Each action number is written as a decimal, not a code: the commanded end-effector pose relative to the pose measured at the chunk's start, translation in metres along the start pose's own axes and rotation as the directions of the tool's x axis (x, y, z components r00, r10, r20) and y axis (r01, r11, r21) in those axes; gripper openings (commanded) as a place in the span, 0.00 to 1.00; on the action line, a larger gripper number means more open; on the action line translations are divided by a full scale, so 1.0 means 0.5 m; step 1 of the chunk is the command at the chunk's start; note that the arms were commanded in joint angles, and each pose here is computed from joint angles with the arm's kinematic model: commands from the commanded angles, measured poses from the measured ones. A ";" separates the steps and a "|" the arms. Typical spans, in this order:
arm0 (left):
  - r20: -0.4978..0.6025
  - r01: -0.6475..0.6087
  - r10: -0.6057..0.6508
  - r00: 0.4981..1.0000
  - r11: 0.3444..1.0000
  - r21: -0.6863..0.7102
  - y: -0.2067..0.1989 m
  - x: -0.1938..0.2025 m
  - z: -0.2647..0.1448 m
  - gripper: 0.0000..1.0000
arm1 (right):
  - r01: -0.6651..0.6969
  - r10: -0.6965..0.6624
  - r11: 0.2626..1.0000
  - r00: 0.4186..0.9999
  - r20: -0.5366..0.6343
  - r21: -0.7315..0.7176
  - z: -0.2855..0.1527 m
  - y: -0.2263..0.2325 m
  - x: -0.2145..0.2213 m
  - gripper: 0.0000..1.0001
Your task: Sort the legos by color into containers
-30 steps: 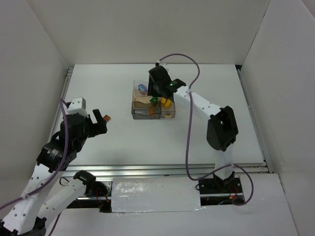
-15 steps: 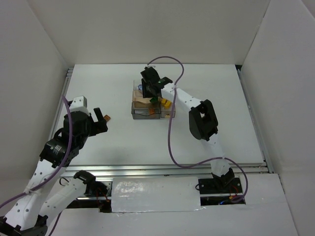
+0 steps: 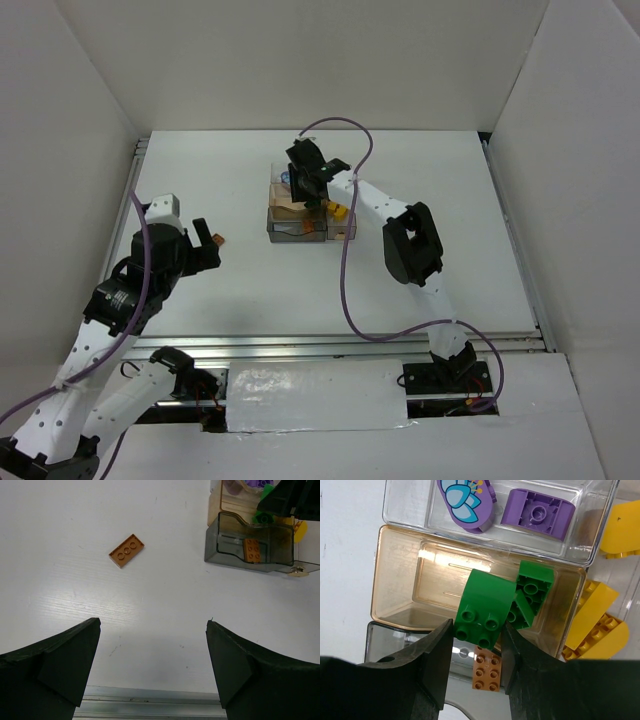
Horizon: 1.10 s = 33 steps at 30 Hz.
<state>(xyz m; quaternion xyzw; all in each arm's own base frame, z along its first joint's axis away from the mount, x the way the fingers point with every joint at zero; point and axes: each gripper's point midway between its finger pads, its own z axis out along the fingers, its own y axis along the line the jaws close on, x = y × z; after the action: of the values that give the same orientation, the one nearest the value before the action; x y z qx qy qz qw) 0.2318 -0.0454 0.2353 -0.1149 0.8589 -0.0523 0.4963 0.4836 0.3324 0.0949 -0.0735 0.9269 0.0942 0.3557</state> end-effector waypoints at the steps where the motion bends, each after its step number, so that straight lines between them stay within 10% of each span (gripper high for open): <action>1: 0.027 -0.005 0.004 1.000 1.000 0.026 -0.010 -0.017 0.003 1.00 | 0.006 -0.006 1.000 0.999 0.046 -0.005 0.004 0.001 -0.031 0.42; 11: 0.026 -0.009 0.008 1.000 0.999 0.041 -0.015 -0.017 0.003 0.99 | 0.001 -0.002 1.000 0.998 0.059 0.007 -0.002 -0.008 -0.048 0.71; 16: 0.026 -0.008 0.007 1.000 0.999 0.041 -0.015 -0.018 0.004 0.99 | 0.005 -0.004 1.000 0.999 0.052 -0.017 -0.018 0.004 -0.050 0.70; 33: -0.094 0.078 -0.100 0.990 0.973 -0.219 0.072 0.012 0.091 1.00 | -0.052 0.105 0.953 0.981 0.165 -0.299 -0.360 0.142 -0.054 0.84</action>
<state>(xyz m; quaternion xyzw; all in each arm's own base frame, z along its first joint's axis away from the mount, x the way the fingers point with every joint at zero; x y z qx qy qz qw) 0.2529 -0.0165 0.2021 -0.1769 0.8800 0.0146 0.4405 0.3924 0.3664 0.2077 -0.0970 0.8921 0.1965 0.3951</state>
